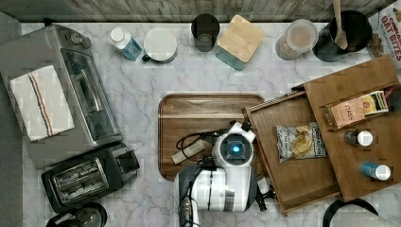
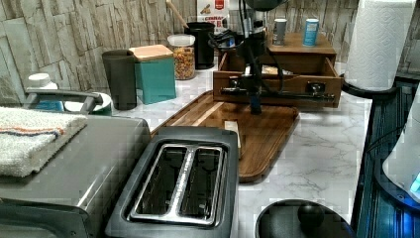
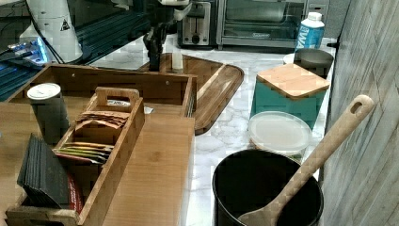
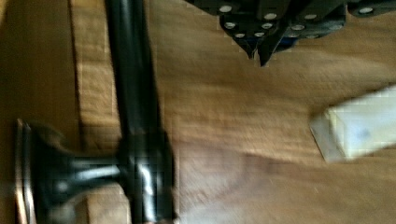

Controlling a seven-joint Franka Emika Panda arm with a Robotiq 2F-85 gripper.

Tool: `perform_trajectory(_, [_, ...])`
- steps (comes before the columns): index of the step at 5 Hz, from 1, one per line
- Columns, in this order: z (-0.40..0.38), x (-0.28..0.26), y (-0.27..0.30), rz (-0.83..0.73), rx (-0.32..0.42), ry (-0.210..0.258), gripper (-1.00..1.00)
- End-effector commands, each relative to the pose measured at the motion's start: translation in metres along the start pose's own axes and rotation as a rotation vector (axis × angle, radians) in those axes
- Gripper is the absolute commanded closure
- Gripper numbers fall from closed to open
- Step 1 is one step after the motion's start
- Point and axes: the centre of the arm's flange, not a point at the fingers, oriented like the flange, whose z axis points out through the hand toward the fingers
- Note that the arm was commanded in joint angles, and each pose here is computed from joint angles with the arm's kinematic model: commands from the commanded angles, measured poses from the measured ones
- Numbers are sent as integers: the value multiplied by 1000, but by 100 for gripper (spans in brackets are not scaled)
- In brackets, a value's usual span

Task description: Close the drawer.

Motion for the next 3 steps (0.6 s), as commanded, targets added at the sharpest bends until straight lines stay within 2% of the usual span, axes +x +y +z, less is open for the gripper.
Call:
perform_trajectory(1, [-17, -18, 55, -30, -3, 65, 100])
perform_trajectory(3, [-15, -10, 92, -87, 17, 34, 100])
